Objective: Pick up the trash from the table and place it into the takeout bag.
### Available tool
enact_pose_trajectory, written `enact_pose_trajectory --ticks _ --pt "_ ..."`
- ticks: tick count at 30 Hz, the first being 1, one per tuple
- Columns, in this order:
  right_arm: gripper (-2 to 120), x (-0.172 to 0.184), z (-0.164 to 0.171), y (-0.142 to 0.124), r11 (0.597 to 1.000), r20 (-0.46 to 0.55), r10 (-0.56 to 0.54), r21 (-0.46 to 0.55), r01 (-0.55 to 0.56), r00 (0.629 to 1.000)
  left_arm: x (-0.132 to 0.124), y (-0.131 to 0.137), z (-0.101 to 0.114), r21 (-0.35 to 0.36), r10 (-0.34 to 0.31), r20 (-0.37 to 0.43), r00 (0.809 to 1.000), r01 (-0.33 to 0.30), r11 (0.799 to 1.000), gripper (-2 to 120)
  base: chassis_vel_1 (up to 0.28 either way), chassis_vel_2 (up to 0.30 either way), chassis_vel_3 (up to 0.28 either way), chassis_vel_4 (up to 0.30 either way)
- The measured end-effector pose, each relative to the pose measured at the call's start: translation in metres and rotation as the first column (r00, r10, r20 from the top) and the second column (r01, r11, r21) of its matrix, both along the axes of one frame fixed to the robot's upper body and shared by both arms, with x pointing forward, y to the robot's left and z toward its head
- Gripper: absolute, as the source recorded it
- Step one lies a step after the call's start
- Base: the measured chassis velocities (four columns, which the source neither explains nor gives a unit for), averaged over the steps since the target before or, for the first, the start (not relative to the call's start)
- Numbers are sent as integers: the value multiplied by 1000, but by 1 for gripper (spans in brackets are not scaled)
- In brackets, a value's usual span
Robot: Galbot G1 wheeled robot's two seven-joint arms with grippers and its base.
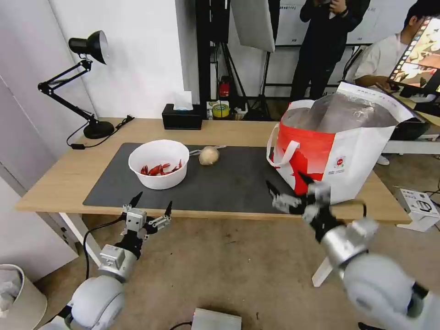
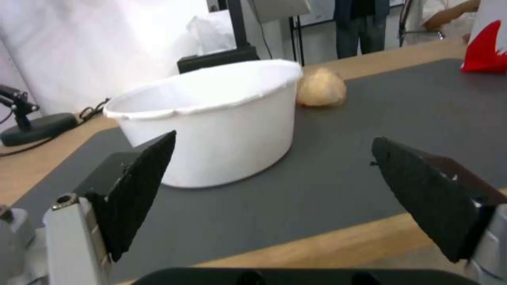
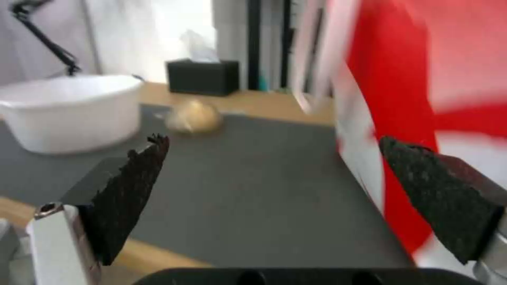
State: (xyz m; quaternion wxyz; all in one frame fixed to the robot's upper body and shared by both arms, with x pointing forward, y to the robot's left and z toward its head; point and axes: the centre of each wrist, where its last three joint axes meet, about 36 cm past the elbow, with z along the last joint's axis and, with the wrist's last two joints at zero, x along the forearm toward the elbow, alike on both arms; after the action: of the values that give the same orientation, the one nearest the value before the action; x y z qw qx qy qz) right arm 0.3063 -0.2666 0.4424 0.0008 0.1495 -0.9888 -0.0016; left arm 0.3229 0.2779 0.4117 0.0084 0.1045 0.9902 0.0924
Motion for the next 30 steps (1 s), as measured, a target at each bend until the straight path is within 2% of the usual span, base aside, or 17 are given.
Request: enact_pose_trajectory --ticks 3,7,16,21,25,30 --pt "100 -8 -27 -5 999 -7 -32 -9 32 999 -1 2 -2 5 3 -7 1000 -3 1000 100 0 0 0 0" --pt "100 -9 -46 -12 997 -19 -70 -18 69 997 -1 4 -4 10 6 -14 1000 -6 1000 100 0 0 0 0" --pt "100 -8 -60 -16 995 -38 -95 -15 95 995 -4 3 -9 13 9 -25 1000 -9 1000 100 0 0 0 0" --pt "100 -4 -56 -14 996 -38 -84 6 84 996 -4 2 -9 9 12 -26 1000 -12 1000 100 0 0 0 0" --pt "100 13 -36 -3 997 -7 -19 77 19 1000 -6 2 -7 8 14 -22 1000 -14 1000 100 0 0 0 0" --pt "100 59 -10 15 990 9 69 123 -70 998 -10 4 -3 7 21 -16 1000 -21 1000 100 0 0 0 0"
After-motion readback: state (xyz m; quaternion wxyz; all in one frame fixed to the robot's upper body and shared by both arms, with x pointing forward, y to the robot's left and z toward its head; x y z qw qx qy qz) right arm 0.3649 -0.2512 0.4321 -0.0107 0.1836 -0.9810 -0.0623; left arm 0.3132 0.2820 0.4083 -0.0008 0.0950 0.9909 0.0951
